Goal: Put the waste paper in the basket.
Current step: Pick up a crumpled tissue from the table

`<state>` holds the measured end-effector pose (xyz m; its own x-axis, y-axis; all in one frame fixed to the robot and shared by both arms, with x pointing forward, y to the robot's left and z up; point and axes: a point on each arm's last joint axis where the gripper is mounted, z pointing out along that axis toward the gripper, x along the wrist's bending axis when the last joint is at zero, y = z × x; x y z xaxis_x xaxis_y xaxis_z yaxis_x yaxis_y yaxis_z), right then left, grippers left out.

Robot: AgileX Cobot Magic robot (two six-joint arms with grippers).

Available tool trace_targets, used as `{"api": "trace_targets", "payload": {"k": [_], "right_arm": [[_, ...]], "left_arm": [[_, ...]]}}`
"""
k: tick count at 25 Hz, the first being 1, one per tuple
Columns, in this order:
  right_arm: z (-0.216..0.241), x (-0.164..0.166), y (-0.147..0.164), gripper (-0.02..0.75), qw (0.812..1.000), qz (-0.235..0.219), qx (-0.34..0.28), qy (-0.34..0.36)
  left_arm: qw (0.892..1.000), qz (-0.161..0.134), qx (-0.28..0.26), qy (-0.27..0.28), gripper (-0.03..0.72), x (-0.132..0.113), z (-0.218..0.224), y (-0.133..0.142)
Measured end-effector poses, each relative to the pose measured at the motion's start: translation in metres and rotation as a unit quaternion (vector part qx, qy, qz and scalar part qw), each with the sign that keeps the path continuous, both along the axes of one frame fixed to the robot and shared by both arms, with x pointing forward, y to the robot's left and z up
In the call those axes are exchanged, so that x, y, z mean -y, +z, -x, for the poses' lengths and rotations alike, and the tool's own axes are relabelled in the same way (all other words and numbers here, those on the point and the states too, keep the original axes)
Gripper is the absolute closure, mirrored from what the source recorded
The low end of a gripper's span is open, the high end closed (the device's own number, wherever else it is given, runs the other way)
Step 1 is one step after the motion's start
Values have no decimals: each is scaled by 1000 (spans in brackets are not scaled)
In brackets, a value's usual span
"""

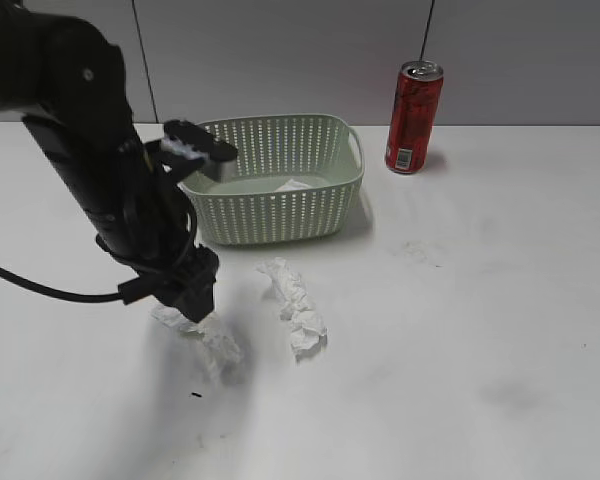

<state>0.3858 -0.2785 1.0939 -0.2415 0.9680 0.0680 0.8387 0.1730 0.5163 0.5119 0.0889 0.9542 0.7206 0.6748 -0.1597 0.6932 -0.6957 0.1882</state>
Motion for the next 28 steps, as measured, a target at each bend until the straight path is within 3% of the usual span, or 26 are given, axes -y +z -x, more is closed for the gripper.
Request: {"api": "trace_targets", "payload": {"k": [8,15,21,24,28], "right_arm": [[71,6,-9,166,993,17,116,-6],[117,9,-6,166,975,17,222,-10],[136,10,-8,166,968,21,251,-12],[138,12,-11,166,968,32,249,-14],[138,13,-11,166,968,41,248,-17]], "left_arm": [[1000,-1,15,-5,78,18,-6,-34],[1000,-13,14,-8,83,18,-10,-50],[1000,-25,-1,-11,102,18,-10,-62],[1000,-27,1,-13,170,18,-11,-63],[1000,-28,3,-15,430,19,-11,-63]]}}
